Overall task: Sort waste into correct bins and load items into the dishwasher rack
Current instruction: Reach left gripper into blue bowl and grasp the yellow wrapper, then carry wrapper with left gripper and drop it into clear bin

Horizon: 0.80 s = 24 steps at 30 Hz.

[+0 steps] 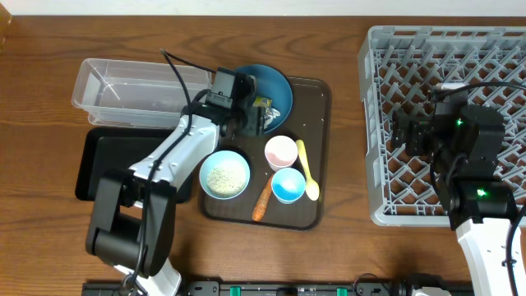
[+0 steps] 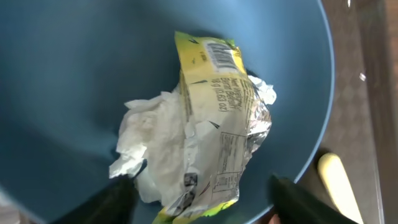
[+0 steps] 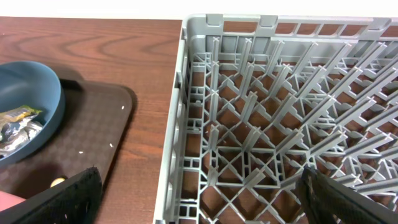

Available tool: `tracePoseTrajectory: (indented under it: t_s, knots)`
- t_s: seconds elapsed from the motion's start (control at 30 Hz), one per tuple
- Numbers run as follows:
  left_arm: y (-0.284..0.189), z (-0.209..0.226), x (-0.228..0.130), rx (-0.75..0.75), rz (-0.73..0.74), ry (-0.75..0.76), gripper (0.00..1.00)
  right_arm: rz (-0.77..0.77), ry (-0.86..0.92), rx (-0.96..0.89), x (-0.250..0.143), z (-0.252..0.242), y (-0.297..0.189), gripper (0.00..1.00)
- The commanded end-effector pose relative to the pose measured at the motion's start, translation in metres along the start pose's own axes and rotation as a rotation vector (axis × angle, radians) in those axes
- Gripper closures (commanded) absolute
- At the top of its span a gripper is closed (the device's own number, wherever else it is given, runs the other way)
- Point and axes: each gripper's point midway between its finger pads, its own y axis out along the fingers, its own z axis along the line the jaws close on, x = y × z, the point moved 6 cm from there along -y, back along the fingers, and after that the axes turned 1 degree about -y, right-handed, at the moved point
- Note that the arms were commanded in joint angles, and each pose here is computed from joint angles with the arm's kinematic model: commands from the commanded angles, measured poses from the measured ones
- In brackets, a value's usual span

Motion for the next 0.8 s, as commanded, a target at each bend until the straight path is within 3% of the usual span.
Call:
tracePoseTrajectory:
  t_s: [0.0,0.1,0.23,0.3,0.5,0.77]
  knots:
    - [0.001,-0.004,0.006,-0.016,-0.016,0.010,0.52,-0.018,0.009,0.018,0.008,0.004,-0.003,0.01]
    - [0.001,-0.004,0.005,-0.016,-0.012,0.010,0.62,-0.018,0.009,0.018,0.008,0.004,-0.003,0.01]
    - [0.001,-0.004,0.005,-0.015,-0.012,0.010,0.87,-0.018,0.009,0.018,0.008,0.004,-0.003,0.01]
    - [-0.001,-0.004,0.008,-0.017,-0.025,0.010,0.94,-0.018,0.009,0.018,0.008,0.004,-0.003,0.01]
    - [-0.032,-0.010,0.029,-0.027,-0.124,0.020,0.94,-0.018,0.009,0.017,0.008,0.004,-0.003,0.01]
    - [-0.106,0.009,0.061,0.073,-0.350,-0.014,0.94,-0.018,0.009,0.017,0.008,0.004,-0.003,0.01]
